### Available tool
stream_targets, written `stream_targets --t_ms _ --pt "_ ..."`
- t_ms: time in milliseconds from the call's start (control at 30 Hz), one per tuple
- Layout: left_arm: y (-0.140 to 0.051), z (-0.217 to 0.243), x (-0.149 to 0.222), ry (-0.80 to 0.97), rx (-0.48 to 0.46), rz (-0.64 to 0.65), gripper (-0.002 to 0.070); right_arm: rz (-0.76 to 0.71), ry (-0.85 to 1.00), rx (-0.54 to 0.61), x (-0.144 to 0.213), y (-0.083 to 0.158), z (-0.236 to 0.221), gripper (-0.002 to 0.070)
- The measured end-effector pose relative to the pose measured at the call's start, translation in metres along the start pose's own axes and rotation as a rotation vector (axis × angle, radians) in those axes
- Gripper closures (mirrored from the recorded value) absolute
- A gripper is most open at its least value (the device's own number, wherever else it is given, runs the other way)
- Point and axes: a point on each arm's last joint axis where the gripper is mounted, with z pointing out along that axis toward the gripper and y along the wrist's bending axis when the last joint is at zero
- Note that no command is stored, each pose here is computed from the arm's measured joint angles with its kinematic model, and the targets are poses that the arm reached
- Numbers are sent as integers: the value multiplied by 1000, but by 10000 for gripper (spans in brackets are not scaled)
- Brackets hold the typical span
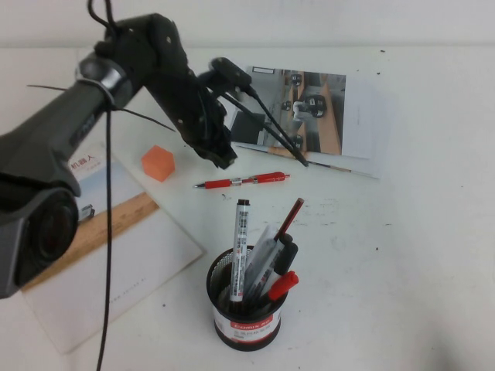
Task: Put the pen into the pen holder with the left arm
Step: Pick up the pen on the table
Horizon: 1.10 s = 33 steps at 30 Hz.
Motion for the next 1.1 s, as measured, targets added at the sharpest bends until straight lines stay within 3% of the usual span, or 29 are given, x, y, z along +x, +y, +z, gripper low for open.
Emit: stream_targets --t_ms 300,533,600,1100 --pt "-22 21 -12 26 35 151 649 0 0 0 0 0 0 698" --pt "-21 21 -11 41 16 174 440 0 0 0 0 0 0 698" --pt "-21 21 -10 57 2 184 409 0 0 0 0 0 0 698" --pt "-17 27 -6 94 -19 198 387 0 0 0 0 0 0 698"
